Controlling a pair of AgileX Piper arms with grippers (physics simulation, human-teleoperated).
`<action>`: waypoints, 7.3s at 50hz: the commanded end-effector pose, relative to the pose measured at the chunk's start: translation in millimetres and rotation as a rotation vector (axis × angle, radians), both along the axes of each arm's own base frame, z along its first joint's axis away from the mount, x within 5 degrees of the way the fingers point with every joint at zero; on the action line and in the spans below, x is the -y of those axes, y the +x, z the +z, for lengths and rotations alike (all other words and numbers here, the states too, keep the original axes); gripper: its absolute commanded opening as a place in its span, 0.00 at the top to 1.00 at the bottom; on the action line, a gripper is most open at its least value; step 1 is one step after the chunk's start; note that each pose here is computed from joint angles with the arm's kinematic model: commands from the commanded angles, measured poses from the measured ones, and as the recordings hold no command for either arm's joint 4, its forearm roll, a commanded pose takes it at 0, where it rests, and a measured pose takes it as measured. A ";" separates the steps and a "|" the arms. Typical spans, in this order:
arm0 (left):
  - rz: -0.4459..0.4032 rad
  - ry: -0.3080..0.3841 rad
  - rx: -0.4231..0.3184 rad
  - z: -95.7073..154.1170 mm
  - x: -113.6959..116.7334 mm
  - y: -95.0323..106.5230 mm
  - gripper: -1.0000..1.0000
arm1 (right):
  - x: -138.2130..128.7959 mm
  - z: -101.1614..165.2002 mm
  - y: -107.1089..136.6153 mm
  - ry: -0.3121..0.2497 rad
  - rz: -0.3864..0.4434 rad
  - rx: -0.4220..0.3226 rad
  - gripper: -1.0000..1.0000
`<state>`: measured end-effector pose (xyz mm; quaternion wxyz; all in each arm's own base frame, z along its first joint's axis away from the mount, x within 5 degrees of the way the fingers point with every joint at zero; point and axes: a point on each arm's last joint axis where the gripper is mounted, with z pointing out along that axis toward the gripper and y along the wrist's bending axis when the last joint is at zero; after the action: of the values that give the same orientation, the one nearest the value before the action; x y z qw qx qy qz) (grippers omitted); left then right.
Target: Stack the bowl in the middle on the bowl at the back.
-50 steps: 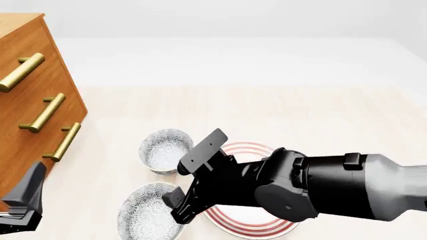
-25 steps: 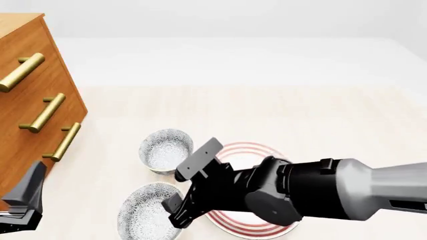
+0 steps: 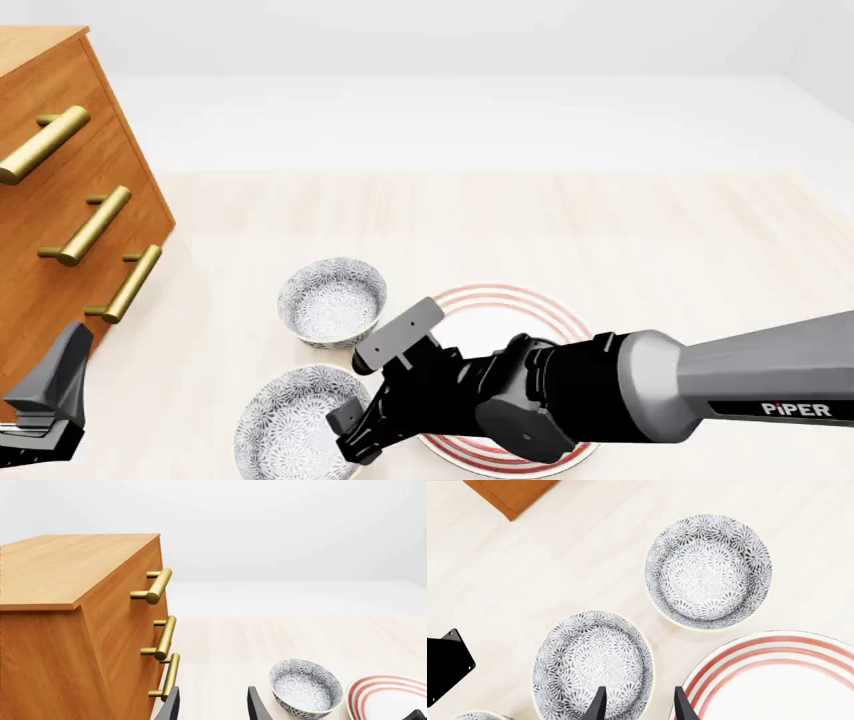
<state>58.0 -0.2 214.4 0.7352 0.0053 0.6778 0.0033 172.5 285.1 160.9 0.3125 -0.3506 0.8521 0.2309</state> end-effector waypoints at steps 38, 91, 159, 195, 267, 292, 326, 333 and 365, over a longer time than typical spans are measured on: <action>0.002 -0.006 0.001 -0.2 -0.1 -0.5 0.00 | -9.5 -32.3 -5.2 -0.008 -0.018 -0.057 0.00; 0.001 -0.005 0.002 -0.5 -0.1 -1.3 0.00 | 6.0 63.5 -11.0 0.128 -0.020 0.022 1.00; 0.002 -0.005 0.002 -0.6 -0.1 -1.2 0.00 | 30.7 61.1 -113.3 0.173 -0.017 -0.309 1.00; 0.001 -0.005 0.002 -0.6 -0.1 -1.2 0.00 | 6.5 23.7 -125.9 0.148 0.026 -0.333 1.00; 0.002 -0.005 0.002 -0.6 -0.1 -1.2 0.00 | 14.5 102.0 -124.6 0.204 0.096 -0.251 0.00; 0.001 -0.005 0.002 -0.6 -0.1 -1.2 0.00 | 78.0 161.4 -111.1 0.335 0.015 -0.189 0.00; 0.000 0.012 0.008 0.9 0.0 -2.1 0.00 | 166.3 208.5 -103.6 0.474 -0.175 -0.061 0.00; 0.000 0.013 0.009 1.3 0.0 -2.2 0.00 | 179.3 210.8 -104.7 0.504 -0.223 -0.050 0.00; 0.005 0.017 0.046 14.8 -0.2 -4.7 0.00 | 239.7 204.8 -125.1 0.719 -0.499 -0.018 0.00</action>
<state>55.3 -0.2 219.2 0.7414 0.0101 0.6709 0.0089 53.4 57.8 365.0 0.4358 -0.0374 0.7904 0.4289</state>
